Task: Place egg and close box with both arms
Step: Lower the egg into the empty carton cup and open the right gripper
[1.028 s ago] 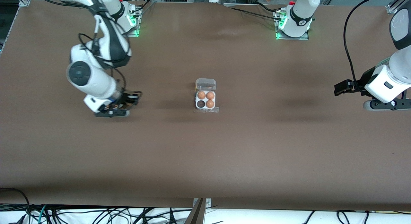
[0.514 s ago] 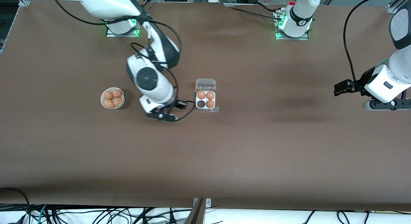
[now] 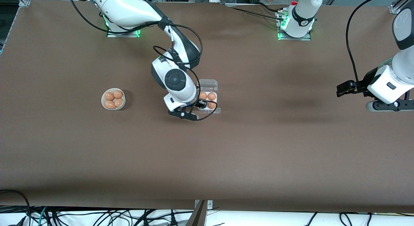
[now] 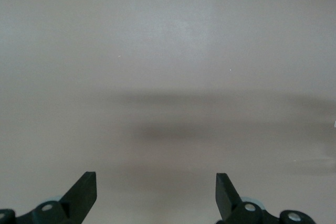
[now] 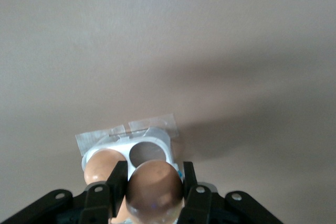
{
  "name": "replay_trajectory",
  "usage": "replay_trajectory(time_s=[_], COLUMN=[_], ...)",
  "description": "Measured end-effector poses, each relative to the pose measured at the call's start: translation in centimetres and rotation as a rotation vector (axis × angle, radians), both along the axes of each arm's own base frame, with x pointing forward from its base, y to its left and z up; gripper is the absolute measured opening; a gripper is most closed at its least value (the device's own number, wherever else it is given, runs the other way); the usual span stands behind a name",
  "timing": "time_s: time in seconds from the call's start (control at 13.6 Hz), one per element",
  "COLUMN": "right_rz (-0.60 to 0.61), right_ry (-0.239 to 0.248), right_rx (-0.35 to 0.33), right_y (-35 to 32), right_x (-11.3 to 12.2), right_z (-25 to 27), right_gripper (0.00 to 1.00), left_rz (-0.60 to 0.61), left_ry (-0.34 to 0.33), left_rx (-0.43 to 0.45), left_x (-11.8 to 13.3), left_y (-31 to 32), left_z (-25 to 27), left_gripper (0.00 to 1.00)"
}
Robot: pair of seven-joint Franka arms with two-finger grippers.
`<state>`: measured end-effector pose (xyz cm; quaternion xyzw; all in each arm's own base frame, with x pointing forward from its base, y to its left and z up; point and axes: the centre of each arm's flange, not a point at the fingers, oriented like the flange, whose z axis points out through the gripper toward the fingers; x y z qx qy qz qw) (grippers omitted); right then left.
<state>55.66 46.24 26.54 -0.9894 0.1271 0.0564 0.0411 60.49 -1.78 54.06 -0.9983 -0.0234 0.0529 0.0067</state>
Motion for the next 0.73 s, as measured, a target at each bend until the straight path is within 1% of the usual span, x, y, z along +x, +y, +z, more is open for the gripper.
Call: replay_trajectory(time_s=[0.15,0.37,0.66,0.73], right_rz=[0.0,0.006,0.003,0.003], right_ry=[0.0,-0.017,-0.027,-0.027], right_rx=[0.002,0.018,0.028,0.027], right_y=[0.8,2.0,2.2,2.2], right_x=[-0.5,-1.1,-1.1,-1.1], right_z=[-0.8,-2.2,-3.2,-3.3], right_gripper=[0.48,0.48,0.48,0.52], left_rz=[0.0,0.0,0.0,0.0], left_ry=[0.0,-0.001,-0.005,-0.006], left_rx=[0.0,0.0,0.0,0.0], left_x=[0.0,0.0,0.0,0.0], left_y=[0.0,0.0,0.0,0.0], left_z=[0.0,0.0,0.2,0.3], left_gripper=[1.0,1.0,1.0,1.0])
